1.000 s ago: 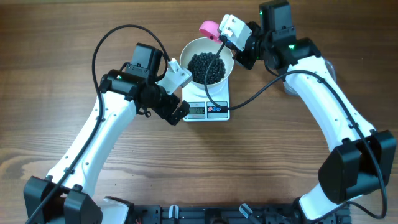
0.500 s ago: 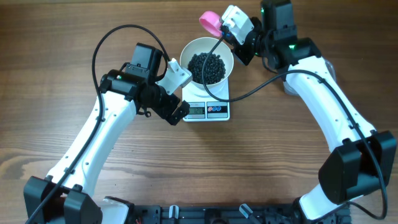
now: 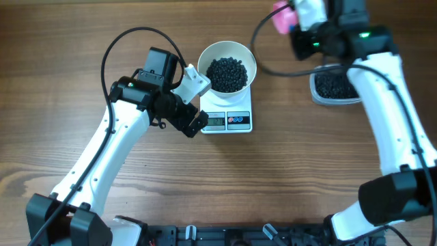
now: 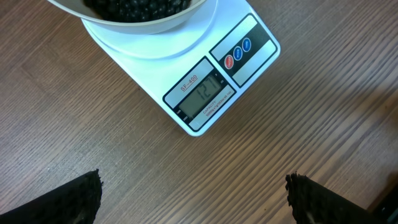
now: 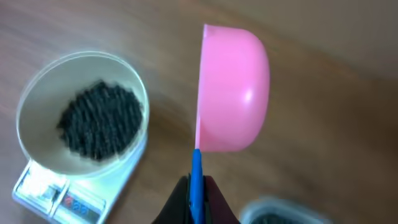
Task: Scoop item into bowl and weigh 150g on scale
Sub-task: 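Carry the empty pink scoop back right to the bean tub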
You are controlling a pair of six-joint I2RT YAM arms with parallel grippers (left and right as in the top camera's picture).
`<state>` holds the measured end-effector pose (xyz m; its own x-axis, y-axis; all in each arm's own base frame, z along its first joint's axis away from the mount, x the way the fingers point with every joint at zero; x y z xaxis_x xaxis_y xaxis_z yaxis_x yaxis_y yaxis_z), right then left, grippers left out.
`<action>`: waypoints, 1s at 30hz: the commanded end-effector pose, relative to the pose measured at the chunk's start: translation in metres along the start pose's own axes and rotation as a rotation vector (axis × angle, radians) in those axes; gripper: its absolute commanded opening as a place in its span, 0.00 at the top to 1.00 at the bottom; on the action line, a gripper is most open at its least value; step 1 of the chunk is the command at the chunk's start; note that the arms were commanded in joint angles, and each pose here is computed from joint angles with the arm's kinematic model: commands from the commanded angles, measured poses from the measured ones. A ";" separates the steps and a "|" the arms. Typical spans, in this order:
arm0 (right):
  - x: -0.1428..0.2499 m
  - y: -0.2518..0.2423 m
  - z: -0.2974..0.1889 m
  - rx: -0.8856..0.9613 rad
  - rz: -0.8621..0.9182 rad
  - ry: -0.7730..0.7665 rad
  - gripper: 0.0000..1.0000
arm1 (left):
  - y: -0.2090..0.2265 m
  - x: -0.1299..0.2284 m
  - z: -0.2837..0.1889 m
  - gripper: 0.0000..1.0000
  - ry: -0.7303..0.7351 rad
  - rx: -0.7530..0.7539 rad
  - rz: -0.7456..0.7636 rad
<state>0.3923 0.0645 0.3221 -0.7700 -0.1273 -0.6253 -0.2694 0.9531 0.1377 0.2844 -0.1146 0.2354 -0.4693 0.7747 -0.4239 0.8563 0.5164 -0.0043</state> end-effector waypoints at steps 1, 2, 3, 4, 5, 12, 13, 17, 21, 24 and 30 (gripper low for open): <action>0.013 -0.026 -0.023 0.058 0.108 0.075 0.96 | 0.002 -0.001 0.000 0.00 -0.010 0.009 0.011; 0.018 -0.033 -0.025 0.069 0.132 0.102 0.96 | 0.002 -0.001 0.000 0.00 -0.010 0.009 0.011; 0.022 -0.039 -0.027 0.078 0.151 0.120 0.96 | 0.002 -0.001 0.000 0.00 -0.010 0.009 0.011; 0.026 -0.048 -0.029 0.105 0.177 0.140 0.96 | 0.002 -0.001 0.000 0.00 -0.010 0.009 0.011; 0.029 -0.052 -0.031 0.120 0.192 0.154 0.96 | 0.002 -0.001 0.000 0.00 -0.010 0.009 0.011; 0.062 -0.081 -0.035 0.189 0.329 0.310 0.96 | 0.002 -0.001 0.000 0.00 -0.010 0.009 0.011; 0.064 -0.081 -0.034 0.195 0.337 0.317 0.96 | 0.002 -0.001 0.000 0.00 -0.010 0.009 0.011; 0.069 -0.088 -0.033 0.272 0.376 0.332 0.96 | 0.002 -0.001 0.000 0.00 -0.010 0.009 0.011; 0.069 -0.088 -0.033 0.272 0.368 0.331 0.96 | 0.002 -0.001 0.000 0.00 -0.010 0.009 0.011; 0.070 -0.090 -0.034 0.305 0.372 0.339 0.96 | 0.002 -0.001 0.000 0.00 -0.010 0.009 0.011; 0.068 -0.091 -0.033 0.302 0.339 0.325 0.96 | 0.002 -0.001 0.000 0.00 -0.010 0.009 0.011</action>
<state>0.3481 -0.0374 0.2915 -0.9374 0.1761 -0.3006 0.1663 0.9844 0.0580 0.2843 -0.1146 0.2354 -0.4692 0.7746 -0.4241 0.8564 0.5163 -0.0046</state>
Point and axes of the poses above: each gripper's point midway between its finger pads, its own z axis out along the fingers, its own y axis along the line the jaws close on, x = y × z, the point moved 10 cm from there along -z, back along the fingers, and after that the axes turned 15 degrees about z, right-handed, at the moved point
